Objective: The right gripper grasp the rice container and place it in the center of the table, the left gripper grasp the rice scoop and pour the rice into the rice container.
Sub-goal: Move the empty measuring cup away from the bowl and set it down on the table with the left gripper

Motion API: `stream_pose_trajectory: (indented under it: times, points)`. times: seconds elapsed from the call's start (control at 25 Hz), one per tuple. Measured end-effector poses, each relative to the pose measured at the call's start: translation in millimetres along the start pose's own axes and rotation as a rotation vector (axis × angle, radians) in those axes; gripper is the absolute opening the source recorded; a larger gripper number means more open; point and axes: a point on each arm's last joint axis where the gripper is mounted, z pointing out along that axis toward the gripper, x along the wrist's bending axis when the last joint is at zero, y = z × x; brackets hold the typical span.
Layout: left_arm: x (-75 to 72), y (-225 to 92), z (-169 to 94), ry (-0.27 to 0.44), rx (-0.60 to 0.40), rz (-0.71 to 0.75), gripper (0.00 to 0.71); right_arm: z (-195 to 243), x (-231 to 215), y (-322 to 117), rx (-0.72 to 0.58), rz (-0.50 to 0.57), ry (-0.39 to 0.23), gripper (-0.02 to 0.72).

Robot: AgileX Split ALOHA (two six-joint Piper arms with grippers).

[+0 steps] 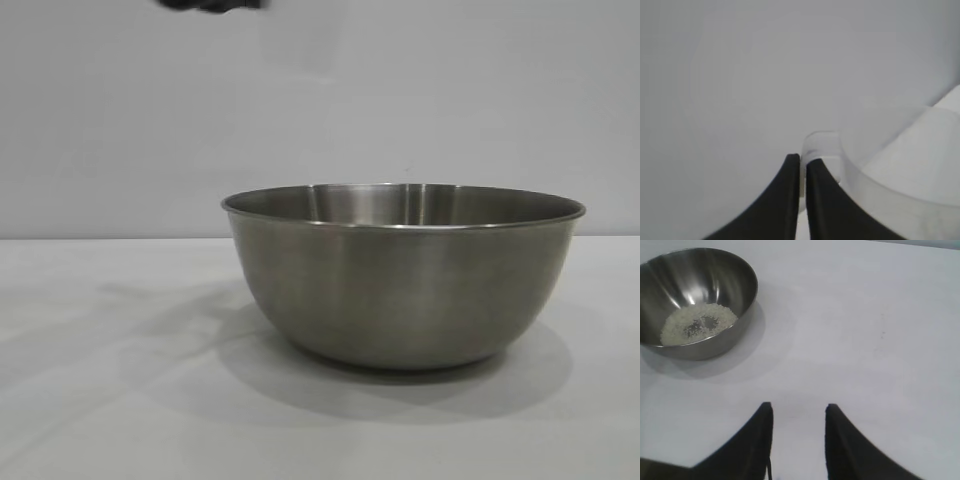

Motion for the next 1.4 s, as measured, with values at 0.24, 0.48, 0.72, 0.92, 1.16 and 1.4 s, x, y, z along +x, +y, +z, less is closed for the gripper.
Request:
stream_pose_trajectory:
  times: [0.24,0.48,0.72,0.92,1.16,1.4]
  points:
    - [42.4,-24,-22,0.116,0.063,-0.005,0.000,0,0,0,0.000,0.000,0.000,0.257]
    - [68.0,-27,-26,0.140,0.070,-0.008,0.000,0,0,0,0.000,0.000,0.000,0.257]
    - [65.7,-36,-23,0.045,0.060,0.001,0.000,0,0,0,0.000,0.000,0.000,0.257]
    - [53.3,-74,-18,-0.078,0.178,0.011,0.000,0,0,0,0.000,0.000,0.000,0.257]
    - [48.8,-95,-20,-0.115,0.248,-0.002,0.000,0,0,0,0.000,0.000,0.000,0.257]
    - [45.8,-101,-29,-0.136,0.280,-0.007,0.000,0,0,0,0.000,0.000,0.000,0.257]
